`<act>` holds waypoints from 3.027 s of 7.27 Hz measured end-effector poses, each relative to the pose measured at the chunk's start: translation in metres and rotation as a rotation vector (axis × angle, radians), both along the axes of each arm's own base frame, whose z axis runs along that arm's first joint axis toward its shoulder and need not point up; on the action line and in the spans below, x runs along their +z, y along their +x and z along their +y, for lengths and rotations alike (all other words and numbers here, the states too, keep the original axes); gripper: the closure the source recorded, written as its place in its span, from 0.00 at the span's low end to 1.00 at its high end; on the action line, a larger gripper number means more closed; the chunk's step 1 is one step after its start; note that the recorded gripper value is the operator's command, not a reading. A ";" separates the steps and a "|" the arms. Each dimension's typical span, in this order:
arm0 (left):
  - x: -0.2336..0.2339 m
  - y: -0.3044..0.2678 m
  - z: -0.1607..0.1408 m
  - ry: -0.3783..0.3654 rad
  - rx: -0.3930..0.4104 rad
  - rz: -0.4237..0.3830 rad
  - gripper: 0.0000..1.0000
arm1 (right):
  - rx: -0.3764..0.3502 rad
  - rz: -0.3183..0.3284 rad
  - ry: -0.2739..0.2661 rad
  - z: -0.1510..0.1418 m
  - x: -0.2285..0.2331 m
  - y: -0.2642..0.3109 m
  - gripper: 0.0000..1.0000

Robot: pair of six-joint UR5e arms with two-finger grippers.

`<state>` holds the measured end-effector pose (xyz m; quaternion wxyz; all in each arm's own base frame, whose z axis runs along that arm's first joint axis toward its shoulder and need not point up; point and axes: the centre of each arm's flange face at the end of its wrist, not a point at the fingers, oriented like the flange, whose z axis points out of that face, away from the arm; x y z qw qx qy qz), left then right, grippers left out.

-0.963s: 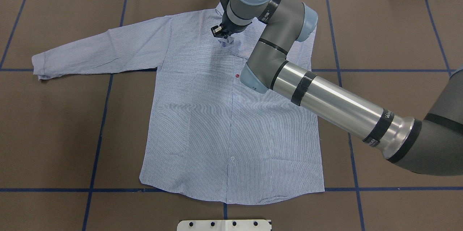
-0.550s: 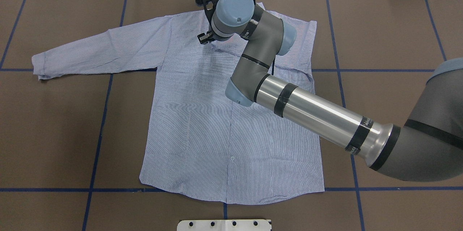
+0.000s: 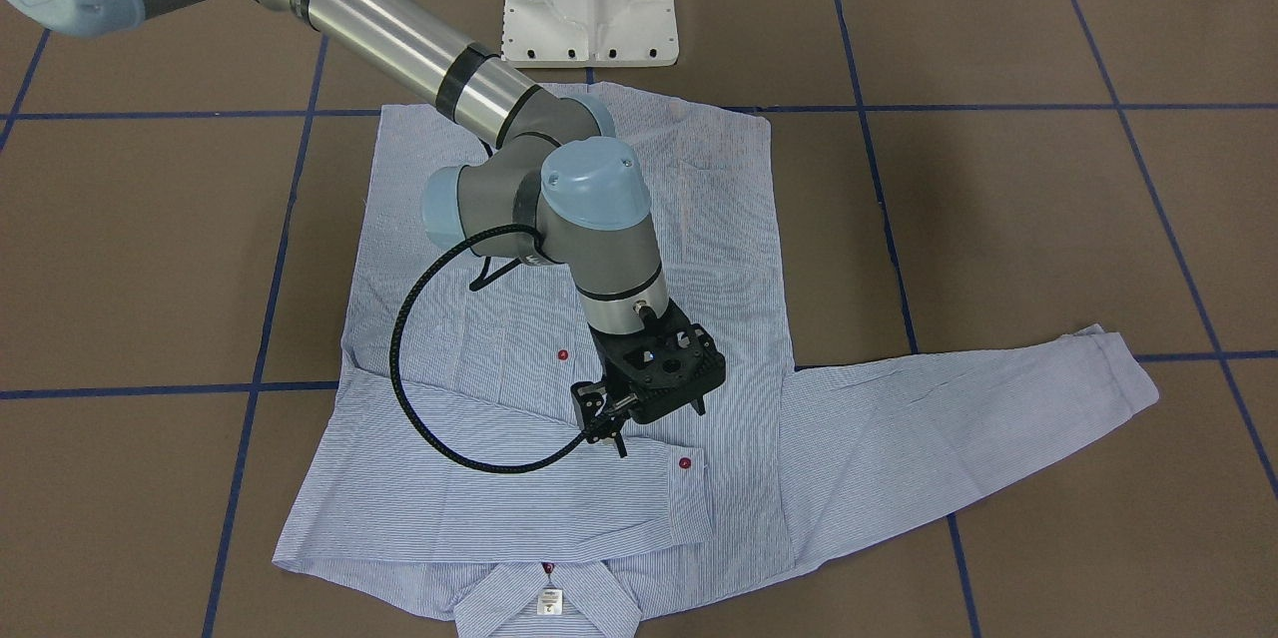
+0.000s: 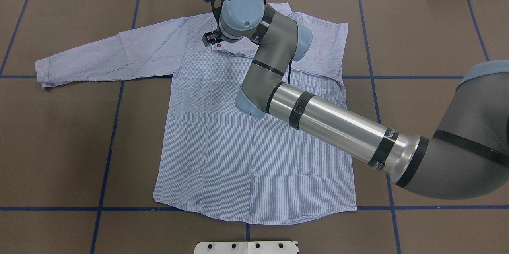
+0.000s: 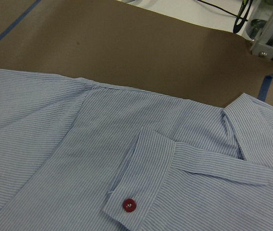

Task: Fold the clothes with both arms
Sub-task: 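Lay the cuff near the collar and release with the right gripper, then raise the right gripper away while the left gripper grasps the other cuff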

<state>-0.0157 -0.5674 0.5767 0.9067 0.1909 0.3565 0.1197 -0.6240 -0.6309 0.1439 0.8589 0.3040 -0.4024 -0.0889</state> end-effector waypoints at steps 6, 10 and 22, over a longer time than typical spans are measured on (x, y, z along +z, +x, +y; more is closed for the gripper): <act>0.002 0.130 0.010 -0.115 -0.192 0.139 0.00 | -0.023 -0.008 -0.324 -0.015 -0.006 0.158 0.00; 0.056 0.192 0.009 -0.199 -0.414 0.123 0.07 | -0.040 -0.008 -0.426 0.030 0.042 0.260 0.00; 0.076 0.240 0.014 -0.205 -0.367 0.072 0.25 | -0.039 -0.008 -0.422 0.034 0.047 0.268 0.00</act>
